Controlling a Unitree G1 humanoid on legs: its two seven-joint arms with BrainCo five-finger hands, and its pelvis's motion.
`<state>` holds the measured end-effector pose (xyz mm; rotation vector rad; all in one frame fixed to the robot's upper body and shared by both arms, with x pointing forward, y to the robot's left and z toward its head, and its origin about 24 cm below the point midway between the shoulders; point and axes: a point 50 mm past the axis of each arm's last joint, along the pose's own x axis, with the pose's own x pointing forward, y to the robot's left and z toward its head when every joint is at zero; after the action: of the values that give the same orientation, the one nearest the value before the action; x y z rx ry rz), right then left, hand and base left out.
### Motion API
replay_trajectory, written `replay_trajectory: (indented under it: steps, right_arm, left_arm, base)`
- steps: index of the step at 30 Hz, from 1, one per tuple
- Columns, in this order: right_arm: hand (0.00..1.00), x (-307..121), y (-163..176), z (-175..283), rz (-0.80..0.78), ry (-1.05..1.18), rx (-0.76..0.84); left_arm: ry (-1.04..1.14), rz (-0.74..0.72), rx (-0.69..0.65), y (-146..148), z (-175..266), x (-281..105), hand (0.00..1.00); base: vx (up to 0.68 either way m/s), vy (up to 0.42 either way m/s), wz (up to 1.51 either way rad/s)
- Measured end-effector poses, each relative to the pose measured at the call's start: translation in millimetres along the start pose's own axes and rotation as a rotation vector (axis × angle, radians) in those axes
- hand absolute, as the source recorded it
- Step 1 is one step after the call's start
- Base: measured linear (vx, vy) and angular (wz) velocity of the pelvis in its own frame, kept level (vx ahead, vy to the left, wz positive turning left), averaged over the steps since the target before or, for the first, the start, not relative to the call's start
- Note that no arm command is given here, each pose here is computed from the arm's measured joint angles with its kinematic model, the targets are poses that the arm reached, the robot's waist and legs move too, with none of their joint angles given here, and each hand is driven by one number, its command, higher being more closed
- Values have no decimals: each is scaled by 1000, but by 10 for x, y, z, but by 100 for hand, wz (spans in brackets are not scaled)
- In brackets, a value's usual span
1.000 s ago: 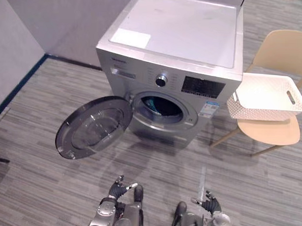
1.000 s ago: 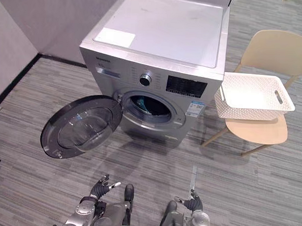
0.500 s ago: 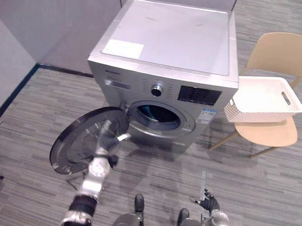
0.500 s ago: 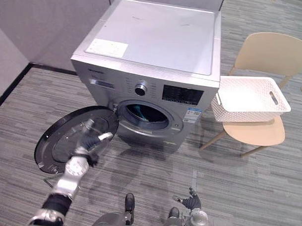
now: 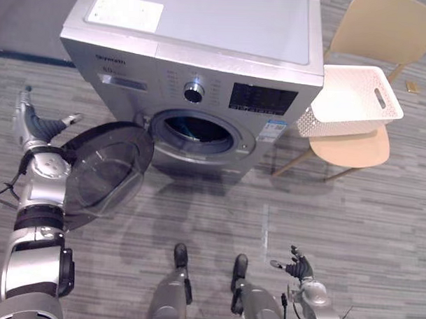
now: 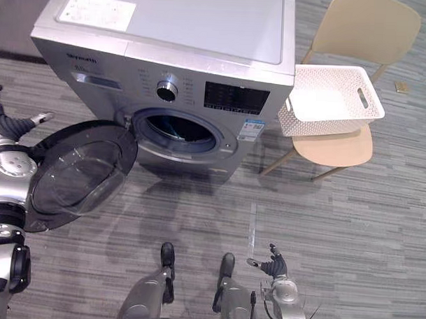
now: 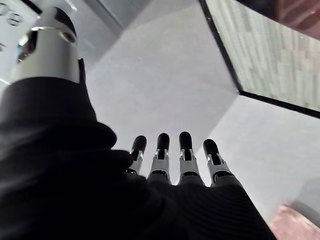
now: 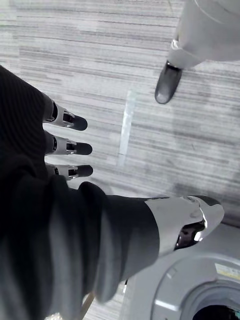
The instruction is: Pick up the laundry basket with both hands and put the clothes into the washing machine.
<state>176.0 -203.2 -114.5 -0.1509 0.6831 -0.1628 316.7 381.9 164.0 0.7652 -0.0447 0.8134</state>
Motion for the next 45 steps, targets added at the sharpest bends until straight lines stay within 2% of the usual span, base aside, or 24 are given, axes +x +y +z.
replay_trajectory:
  steps: [2,6,9,11,14,18,20,23,26,29,34,37,38,41,44,45]
  right_arm:
    - [0,3,36,87,17,-40,16]
    - [0,-33,17,106,10,-64,49]
    - [0,-70,9,72,8,-62,62]
    - [0,-81,42,100,27,-78,76]
    - [0,-82,65,118,35,-84,82]
    - [0,-66,97,149,55,-90,79]
    - [0,-25,93,164,56,-81,68]
    - [0,29,8,113,44,-39,21]
    - [0,41,-66,50,31,-6,-16]
    - [0,36,-36,27,38,4,-21]
    - [0,69,0,101,42,-14,-16]
    - [0,81,14,127,46,-19,-19]
    - [0,87,10,139,45,-21,-22]
    - [0,145,25,273,50,-48,-25]
    - [0,226,-97,487,35,-104,-53]
    - [0,249,-143,562,26,-124,-59]
  left_arm:
    - [51,21,-23,130,-73,53,0]
    - [135,30,-96,208,-198,78,0]
    - [239,47,-178,297,-425,39,0]
    - [362,58,-256,348,-755,-99,0]
    - [444,45,-337,234,-978,-284,0]
    - [529,-7,-446,-120,-1174,-624,0]
    - [556,-50,-461,-302,-1246,-837,0]
    - [550,-244,-360,-717,-1239,-1219,0]
    - [517,-405,-359,-1128,-1078,-1637,0]
    - [411,-654,-360,-1548,-720,-2133,0]
    - [238,-977,-377,-1994,-112,-2607,0]
    - [82,-1065,-427,-2183,426,-2582,0]
    - [35,-1062,-435,-2240,621,-2477,0]
    - [32,-1006,-419,-2301,809,-2144,0]
    - [75,-849,-342,-2132,846,-1456,0]
    - [55,-759,-297,-1926,883,-1071,0]
  base:
    - [-101,-55,-12]
    - [-53,-88,-11]
    - [16,-85,-3]
    - [48,-71,-4]
    - [54,-33,3]
    - [40,-6,3]
    - [7,13,15]
    - [-21,38,20]
    - [-3,74,27]
    - [4,86,22]
    - [-30,99,0]
    - [-47,87,-33]
    - [-57,76,-46]
    - [-52,41,-57]
    - [-13,-6,-80]
    - [-17,-41,-63]
